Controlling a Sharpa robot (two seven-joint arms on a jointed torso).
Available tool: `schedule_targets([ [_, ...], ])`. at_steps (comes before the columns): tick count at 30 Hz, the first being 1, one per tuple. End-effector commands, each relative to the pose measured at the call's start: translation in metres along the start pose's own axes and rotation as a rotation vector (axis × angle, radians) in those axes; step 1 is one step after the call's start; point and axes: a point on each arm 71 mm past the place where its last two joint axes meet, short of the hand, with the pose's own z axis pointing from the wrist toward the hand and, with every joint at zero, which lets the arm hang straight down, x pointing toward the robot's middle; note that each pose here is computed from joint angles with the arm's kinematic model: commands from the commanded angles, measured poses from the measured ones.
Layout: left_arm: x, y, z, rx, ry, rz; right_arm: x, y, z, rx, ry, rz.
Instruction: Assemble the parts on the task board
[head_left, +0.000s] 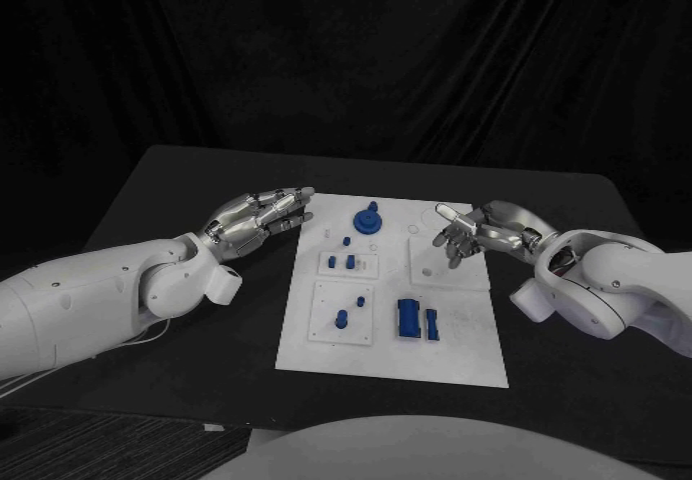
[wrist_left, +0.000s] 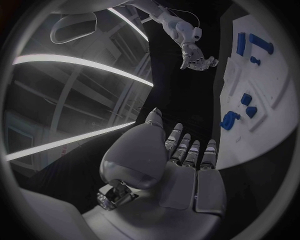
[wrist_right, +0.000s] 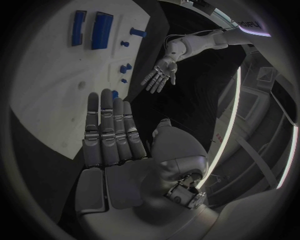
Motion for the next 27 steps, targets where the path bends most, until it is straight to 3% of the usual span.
schedule_targets([
  [1, 0.0005, -0.0100, -0.0040, 0.168, -0.044, 0.135, -0.007, 0.008, 0.003, -0.203, -0.068, 0.142],
  [8, 0.0020, -0.0114, -0.0066, 0.225, -0.076, 0.198, -0.009, 0.003, 0.009, -0.300, -0.066, 0.221],
  [17, 0.0059, -0.0093, -0.0043, 0.230, -0.072, 0.203, -0.007, -0.001, 0.013, -0.324, -0.053, 0.260],
  [18, 0.0024, 0.0030, -0.0035, 0.049, -0.080, 0.162, -0.007, -0.004, 0.013, -0.270, -0.063, 0.209],
  [23, 0.0040, 0.0022, -0.0009, 0.054, -0.107, 0.168, -0.005, -0.001, 0.020, -0.271, -0.096, 0.239],
  [27, 0.0072, 0.0004, 0.0040, 0.062, -0.163, 0.177, -0.001, 0.005, 0.033, -0.267, -0.162, 0.299],
])
